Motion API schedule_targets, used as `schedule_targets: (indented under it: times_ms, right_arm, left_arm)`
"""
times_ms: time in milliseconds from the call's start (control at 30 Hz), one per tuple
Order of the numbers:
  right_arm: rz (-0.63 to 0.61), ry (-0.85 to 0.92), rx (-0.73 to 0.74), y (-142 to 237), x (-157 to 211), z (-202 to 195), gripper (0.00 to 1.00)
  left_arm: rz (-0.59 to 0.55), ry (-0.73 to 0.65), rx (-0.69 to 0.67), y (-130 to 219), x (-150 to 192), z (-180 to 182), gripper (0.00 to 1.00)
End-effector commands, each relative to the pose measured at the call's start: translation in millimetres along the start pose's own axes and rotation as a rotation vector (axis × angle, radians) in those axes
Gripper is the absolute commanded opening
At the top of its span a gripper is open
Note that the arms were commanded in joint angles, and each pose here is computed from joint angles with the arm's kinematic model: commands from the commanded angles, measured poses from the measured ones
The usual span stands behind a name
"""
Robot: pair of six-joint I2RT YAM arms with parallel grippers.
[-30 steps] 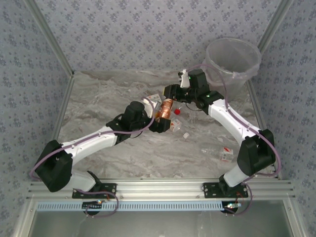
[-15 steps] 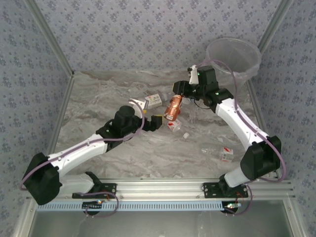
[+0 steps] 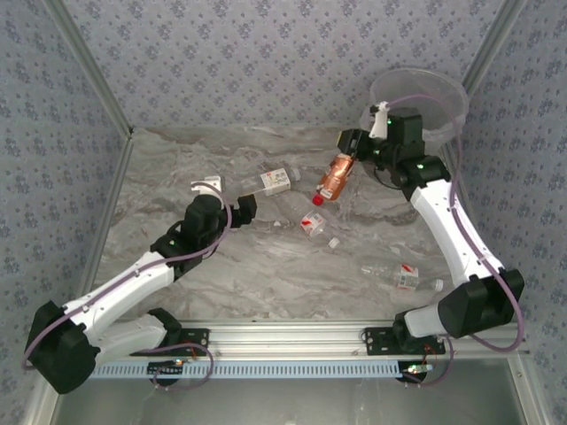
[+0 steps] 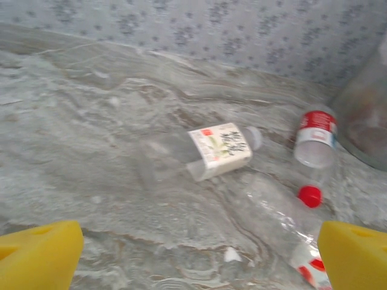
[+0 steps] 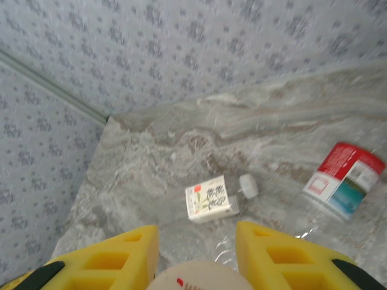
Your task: Put the plastic bottles in the bin
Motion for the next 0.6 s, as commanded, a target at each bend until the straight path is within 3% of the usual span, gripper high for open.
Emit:
schedule_targets:
  times_ms: [0, 567]
  right_arm:
    - [-0.126, 0.053, 0.003, 31.4, -32.6, 11.0, 0.0]
    - [-0.619, 0.069, 0.034, 80.2, -147.0, 6.9, 0.0]
  left_arm:
    - [0.031, 0.047, -0.179, 3.5, 12.9, 32.0, 1.0]
    - [0.045, 0.124, -0.242, 6.0, 25.6, 49.4, 0.99]
Point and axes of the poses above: each hand's point on the last joint's axis, 136 mm out from that joint toward the fingers, its own y axis back along the fingers, its own z axis along the line the jaws close on, x = y × z, the point moved 5 cm from there along y, back along the fingers, and after that the axes turned 8 degrees about -y, right-handed, at the moved point
